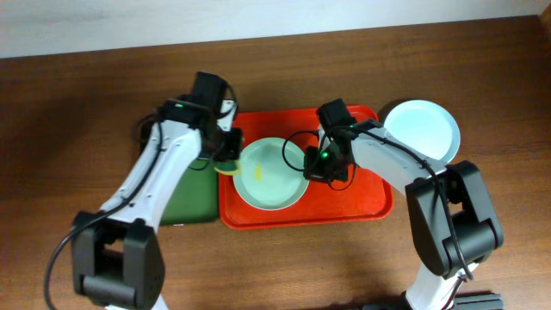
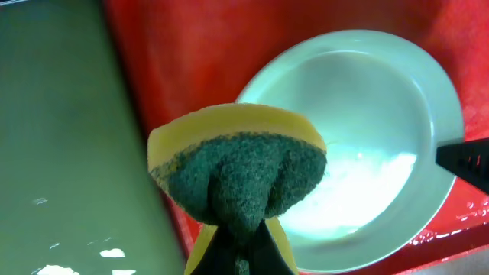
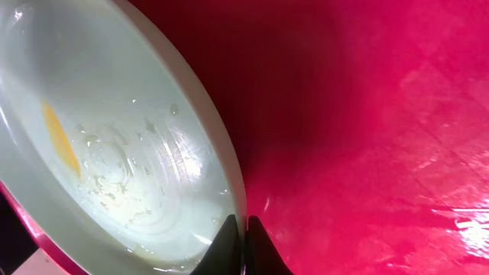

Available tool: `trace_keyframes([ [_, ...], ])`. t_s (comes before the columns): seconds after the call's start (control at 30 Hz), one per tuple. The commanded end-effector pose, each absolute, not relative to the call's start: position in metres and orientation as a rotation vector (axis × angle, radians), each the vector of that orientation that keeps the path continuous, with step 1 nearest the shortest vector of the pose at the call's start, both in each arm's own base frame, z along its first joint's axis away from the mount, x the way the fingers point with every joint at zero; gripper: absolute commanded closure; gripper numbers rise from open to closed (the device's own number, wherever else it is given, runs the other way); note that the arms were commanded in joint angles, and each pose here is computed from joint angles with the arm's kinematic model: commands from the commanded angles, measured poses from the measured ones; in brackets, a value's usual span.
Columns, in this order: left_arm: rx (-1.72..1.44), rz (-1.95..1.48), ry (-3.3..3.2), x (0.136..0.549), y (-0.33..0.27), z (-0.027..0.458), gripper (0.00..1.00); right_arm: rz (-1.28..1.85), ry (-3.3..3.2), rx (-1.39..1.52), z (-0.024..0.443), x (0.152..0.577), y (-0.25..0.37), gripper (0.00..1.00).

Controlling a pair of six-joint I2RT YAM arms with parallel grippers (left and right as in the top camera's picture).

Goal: Clean dirty plates on tray and stack at the side
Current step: 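Scrub the pale blue plate with the sponge in left gripper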

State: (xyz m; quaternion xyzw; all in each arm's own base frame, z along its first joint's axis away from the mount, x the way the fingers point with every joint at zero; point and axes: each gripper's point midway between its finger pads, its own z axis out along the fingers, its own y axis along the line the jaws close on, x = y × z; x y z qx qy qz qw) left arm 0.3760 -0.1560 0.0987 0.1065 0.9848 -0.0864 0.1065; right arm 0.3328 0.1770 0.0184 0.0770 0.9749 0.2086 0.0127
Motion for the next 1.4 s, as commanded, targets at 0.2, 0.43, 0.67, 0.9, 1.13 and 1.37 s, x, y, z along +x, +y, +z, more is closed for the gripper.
trace_keyframes([
  [0.2,0.35,-0.25,3.034,0.376,-0.181,0.023,1.0,0.612,3.028,0.196,0.02,0.331,0.181,0.96],
  [0.43,0.373,-0.523,3.16,0.347,-0.219,-0.012,1.0,0.612,3.028,0.196,0.021,0.331,0.181,0.96],
  [0.67,0.416,-0.991,2.98,0.37,-0.271,0.048,1.0,0.612,3.029,0.196,0.02,0.331,0.181,0.96],
  [0.9,0.337,-0.275,3.038,0.391,-0.194,0.059,1.0,0.611,3.032,0.197,0.02,0.33,0.181,0.96],
  [1.13,0.265,-0.23,3.147,0.339,-0.196,-0.016,1.0,0.611,3.032,0.197,0.02,0.33,0.181,0.96],
  [1.37,0.507,-1.018,3.031,0.316,-0.273,0.046,1.0,0.611,3.032,0.197,0.02,0.33,0.181,0.96],
])
